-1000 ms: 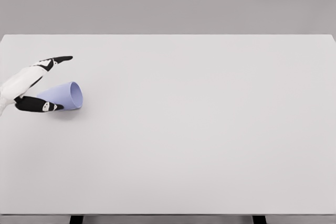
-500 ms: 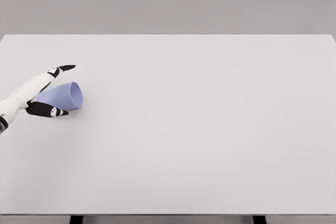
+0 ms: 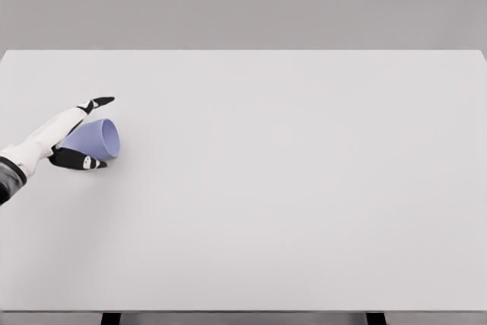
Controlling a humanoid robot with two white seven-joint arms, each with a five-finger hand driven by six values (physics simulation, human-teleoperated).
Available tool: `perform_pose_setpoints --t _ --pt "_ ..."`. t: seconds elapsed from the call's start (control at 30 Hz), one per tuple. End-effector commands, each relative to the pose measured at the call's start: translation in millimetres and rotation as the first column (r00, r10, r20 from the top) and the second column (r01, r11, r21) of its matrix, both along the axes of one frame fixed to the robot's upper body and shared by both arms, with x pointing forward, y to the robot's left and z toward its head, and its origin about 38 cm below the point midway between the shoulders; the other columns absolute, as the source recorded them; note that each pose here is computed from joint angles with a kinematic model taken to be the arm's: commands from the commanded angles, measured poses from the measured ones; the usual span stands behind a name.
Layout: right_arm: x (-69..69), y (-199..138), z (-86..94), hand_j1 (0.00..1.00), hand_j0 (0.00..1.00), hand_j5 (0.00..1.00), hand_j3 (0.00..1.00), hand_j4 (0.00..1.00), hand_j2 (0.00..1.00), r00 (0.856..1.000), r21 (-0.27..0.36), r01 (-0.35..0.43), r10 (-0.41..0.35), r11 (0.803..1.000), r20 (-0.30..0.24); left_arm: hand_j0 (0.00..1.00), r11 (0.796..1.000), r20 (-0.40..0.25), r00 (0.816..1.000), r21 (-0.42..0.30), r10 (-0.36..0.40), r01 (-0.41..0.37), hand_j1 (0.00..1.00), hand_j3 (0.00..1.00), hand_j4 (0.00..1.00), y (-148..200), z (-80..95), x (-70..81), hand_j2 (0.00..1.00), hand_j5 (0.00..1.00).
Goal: Flip the cup with left arm and place it on the table
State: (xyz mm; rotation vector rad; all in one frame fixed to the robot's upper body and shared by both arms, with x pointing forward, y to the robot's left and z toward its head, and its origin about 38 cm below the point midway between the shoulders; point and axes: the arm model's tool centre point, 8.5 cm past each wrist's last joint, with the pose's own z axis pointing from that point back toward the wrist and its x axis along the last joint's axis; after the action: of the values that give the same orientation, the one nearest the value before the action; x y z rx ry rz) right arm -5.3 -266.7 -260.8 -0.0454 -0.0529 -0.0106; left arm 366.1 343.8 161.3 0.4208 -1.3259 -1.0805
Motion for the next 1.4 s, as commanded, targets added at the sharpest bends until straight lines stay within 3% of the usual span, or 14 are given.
perform_pose_setpoints --t 0.0,0.37,0.8,1.37 --pt "0.0 0.0 0.0 1.00 1.00 1.00 1.00 1.00 1.00 1.000 0.000 0.000 0.000 1.000 0.000 1.00 1.000 -0.018 1.000 0.012 0.026 -0.026 1.00 1.00 1.00 2.7 -2.2 0.2 1.00 1.00" --pt "0.0 0.0 0.0 1.00 1.00 1.00 1.00 1.00 1.00 1.000 0.000 0.000 0.000 1.000 0.000 1.00 1.000 -0.016 1.000 0.022 0.014 -0.013 1.00 1.00 1.00 -2.3 -1.2 3.5 1.00 1.00" --pt "0.0 0.0 0.0 1.00 1.00 1.00 1.00 1.00 1.00 1.000 0.000 0.000 0.000 1.000 0.000 1.00 0.995 -0.050 0.995 0.049 0.086 -0.083 1.00 1.00 1.00 6.6 -12.2 11.2 1.00 1.00" --pt "0.0 0.0 0.0 1.00 1.00 1.00 1.00 1.00 1.00 1.000 0.000 0.002 -0.002 1.000 0.000 1.00 0.994 -0.074 0.992 0.055 0.100 -0.096 1.00 1.00 1.00 5.2 -22.2 13.2 1.00 1.00"
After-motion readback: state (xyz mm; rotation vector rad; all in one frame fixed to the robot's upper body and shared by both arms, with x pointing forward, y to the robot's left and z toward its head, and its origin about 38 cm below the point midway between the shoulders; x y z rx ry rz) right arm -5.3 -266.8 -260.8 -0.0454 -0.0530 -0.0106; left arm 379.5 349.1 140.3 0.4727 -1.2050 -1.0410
